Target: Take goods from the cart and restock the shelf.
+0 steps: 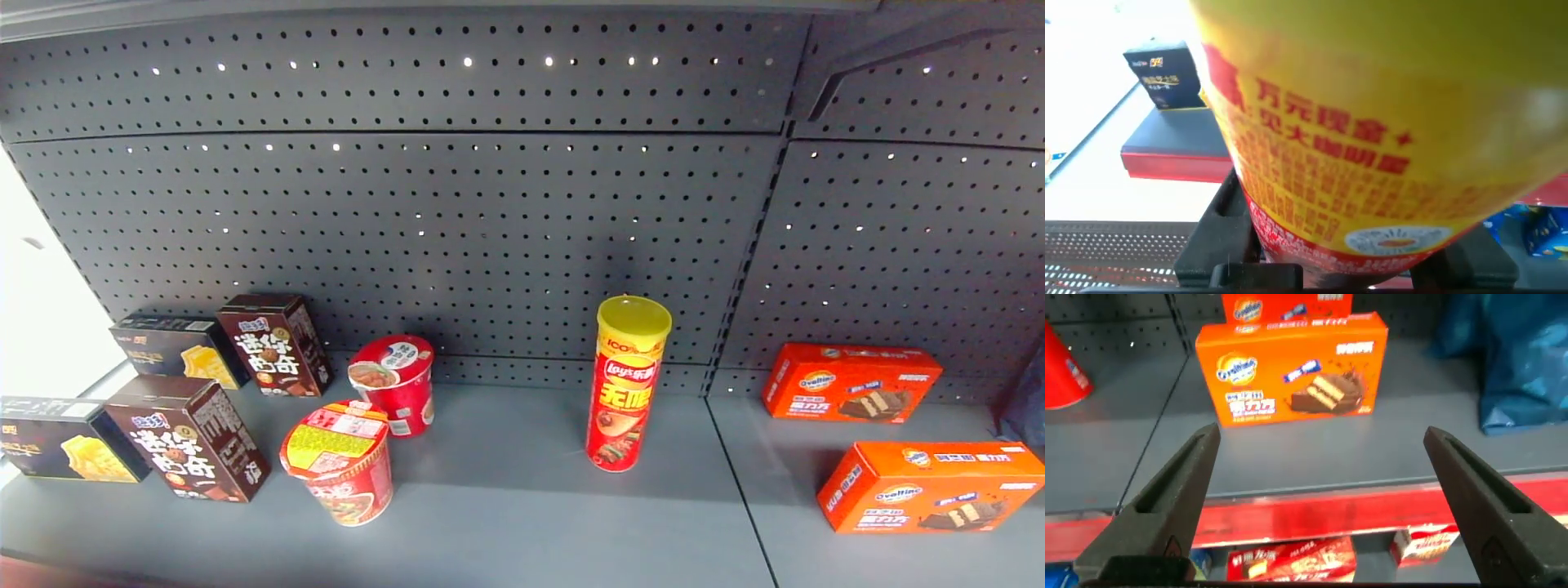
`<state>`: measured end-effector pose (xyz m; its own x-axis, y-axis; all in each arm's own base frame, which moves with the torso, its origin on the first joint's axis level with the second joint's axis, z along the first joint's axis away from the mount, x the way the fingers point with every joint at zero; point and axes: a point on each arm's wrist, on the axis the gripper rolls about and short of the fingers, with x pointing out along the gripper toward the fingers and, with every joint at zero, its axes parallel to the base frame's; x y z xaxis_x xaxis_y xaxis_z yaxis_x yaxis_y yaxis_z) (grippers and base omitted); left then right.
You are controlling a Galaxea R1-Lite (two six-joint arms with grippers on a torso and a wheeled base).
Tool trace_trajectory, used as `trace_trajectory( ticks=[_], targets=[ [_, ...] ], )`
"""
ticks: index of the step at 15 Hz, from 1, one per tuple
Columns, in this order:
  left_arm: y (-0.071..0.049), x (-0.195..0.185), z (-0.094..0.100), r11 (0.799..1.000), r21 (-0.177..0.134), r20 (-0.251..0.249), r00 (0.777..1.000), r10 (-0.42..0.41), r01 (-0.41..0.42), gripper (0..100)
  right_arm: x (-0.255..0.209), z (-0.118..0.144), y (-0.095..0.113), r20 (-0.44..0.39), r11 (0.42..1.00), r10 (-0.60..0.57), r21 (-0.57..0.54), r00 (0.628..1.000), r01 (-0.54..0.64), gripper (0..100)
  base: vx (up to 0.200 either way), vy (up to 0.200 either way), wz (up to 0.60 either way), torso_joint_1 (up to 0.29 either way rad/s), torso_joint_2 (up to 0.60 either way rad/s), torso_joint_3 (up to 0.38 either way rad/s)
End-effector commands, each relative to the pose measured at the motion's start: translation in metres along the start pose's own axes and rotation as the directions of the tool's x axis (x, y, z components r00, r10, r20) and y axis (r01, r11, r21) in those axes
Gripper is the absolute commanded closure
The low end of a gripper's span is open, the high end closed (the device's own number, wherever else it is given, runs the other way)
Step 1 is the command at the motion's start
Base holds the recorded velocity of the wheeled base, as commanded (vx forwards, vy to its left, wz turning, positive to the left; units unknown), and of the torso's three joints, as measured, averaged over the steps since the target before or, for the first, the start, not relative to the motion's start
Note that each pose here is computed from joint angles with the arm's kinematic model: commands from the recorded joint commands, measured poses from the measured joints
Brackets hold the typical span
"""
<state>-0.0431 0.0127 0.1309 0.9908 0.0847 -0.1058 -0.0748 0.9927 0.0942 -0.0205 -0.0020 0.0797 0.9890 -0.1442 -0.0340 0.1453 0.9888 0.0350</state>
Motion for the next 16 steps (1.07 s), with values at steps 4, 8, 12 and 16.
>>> trace_trajectory(
  ticks=[4, 8, 12, 16],
  targets=[
    [-0.006, 0.013, -0.024, 0.996, 0.017, -0.073, 0.993, -0.091, 0.092, 100, 0.056, 0.107, 0.014, -0.009, 0.960, 0.248, -0.129, 0.969, -0.247, 0, 0.000, 0.000, 0.00, 0.000, 0.00, 0.000],
    [-0.008, 0.017, -0.033, 0.990, 0.004, -0.108, 0.985, -0.136, 0.138, 100, 0.060, 0.109, 0.031, -0.122, 0.771, 0.613, -0.125, 0.781, -0.624, 0, 0.000, 0.000, 0.00, 0.000, 0.00, 0.000],
    [-0.008, 0.016, -0.030, 0.990, -0.001, -0.095, 0.986, -0.137, 0.138, 100, 0.092, 0.142, 0.060, -0.185, 0.662, 0.743, 0.068, 0.643, -0.746, 0, 0.000, 0.000, 0.00, 0.000, 0.00, 0.000],
    [-0.008, 0.017, -0.027, 0.988, -0.005, -0.048, 0.987, -0.152, 0.152, 100, 0.131, 0.143, 0.087, -0.274, 0.539, 0.817, 0.052, 0.507, -0.841, 0, 0.000, 0.000, 0.00, 0.000, 0.00, 0.000]
  ],
)
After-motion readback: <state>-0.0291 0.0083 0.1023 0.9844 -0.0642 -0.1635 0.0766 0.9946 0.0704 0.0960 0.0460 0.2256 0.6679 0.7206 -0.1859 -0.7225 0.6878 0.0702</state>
